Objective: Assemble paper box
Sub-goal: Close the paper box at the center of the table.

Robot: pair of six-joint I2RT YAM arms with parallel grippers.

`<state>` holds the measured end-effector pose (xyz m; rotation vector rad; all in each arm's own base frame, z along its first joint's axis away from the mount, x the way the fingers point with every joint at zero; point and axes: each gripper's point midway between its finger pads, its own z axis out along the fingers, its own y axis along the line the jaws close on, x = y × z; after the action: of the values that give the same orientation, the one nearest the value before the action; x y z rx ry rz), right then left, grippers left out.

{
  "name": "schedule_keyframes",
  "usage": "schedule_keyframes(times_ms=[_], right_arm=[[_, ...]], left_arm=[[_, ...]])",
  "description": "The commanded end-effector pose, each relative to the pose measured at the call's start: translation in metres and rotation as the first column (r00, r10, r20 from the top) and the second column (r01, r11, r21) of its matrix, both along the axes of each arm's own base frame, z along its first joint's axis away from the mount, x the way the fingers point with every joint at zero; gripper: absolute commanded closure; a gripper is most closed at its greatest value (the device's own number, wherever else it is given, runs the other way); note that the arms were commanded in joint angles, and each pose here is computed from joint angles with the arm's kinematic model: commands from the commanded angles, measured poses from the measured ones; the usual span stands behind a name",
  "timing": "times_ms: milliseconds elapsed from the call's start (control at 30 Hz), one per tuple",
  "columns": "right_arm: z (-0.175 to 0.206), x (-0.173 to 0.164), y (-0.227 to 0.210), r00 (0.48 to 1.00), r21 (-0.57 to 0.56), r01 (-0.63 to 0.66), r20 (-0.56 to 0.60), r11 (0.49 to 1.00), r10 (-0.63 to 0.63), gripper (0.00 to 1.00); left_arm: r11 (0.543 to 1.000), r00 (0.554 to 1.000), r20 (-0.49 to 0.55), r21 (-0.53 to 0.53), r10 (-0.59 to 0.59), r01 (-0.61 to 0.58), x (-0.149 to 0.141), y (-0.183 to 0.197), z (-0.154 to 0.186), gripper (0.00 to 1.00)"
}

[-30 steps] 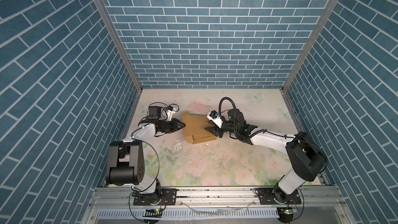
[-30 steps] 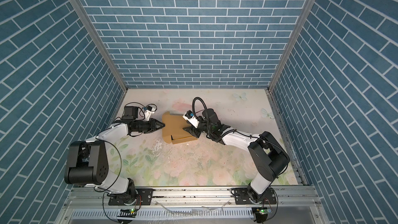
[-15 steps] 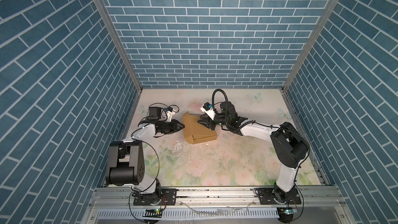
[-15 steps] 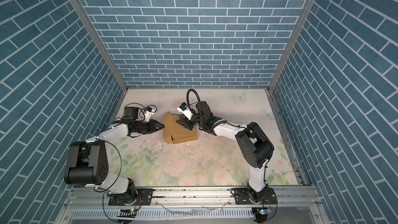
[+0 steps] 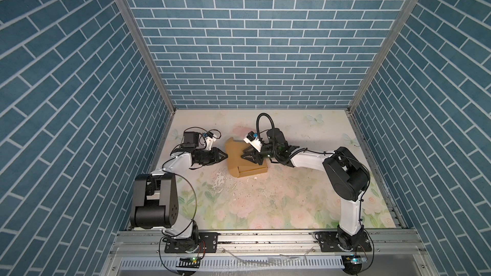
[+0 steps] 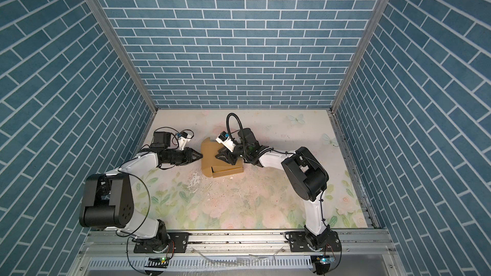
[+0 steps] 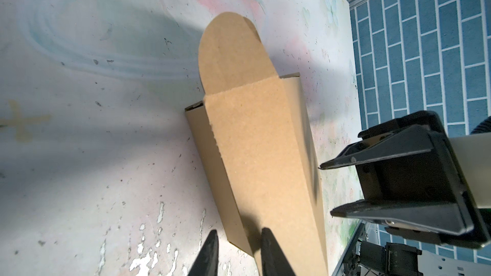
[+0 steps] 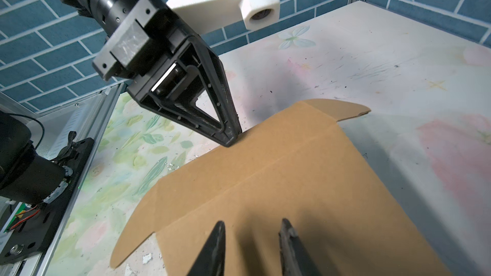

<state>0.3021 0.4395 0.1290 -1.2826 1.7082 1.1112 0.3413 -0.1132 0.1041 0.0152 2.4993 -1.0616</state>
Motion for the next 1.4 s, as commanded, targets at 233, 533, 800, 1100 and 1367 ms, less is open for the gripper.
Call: schedule_keyframes(times_ms=[233, 533, 800, 1100, 1367], right_arm=[[-0.023, -0.001, 0.002, 1.000, -0.046, -0.012, -0.026, 0.999, 0.011, 0.68], [-0.032, -0.004, -0.001, 0.999, -0.066, -0.013, -0.032, 0.998, 0.011, 0.68], [-0.046, -0.004, -0.004, 0.999, -0.092, -0.008, -0.041, 0.996, 0.004, 0.69], [-0.059, -0.005, -0.008, 0.999, -0.110, 0.006, -0.050, 0.994, -0.011, 0.70], [-0.067, -0.005, -0.010, 0.998, -0.128, 0.006, -0.055, 0.992, -0.013, 0.70]], left_arm=[[1.000, 1.000, 0.009, 0.030, -0.005, 0.005, -0.002, 0.002, 0.004, 0.68], [1.000, 1.000, 0.003, 0.028, -0.007, 0.007, -0.003, 0.001, 0.005, 0.69], [0.999, 1.000, -0.002, 0.037, -0.006, 0.006, -0.003, 0.002, 0.001, 0.68], [0.999, 1.000, -0.006, 0.051, -0.008, 0.008, -0.002, 0.004, -0.005, 0.69], [0.998, 1.000, -0.008, 0.057, -0.009, 0.009, -0.001, 0.005, -0.008, 0.68]])
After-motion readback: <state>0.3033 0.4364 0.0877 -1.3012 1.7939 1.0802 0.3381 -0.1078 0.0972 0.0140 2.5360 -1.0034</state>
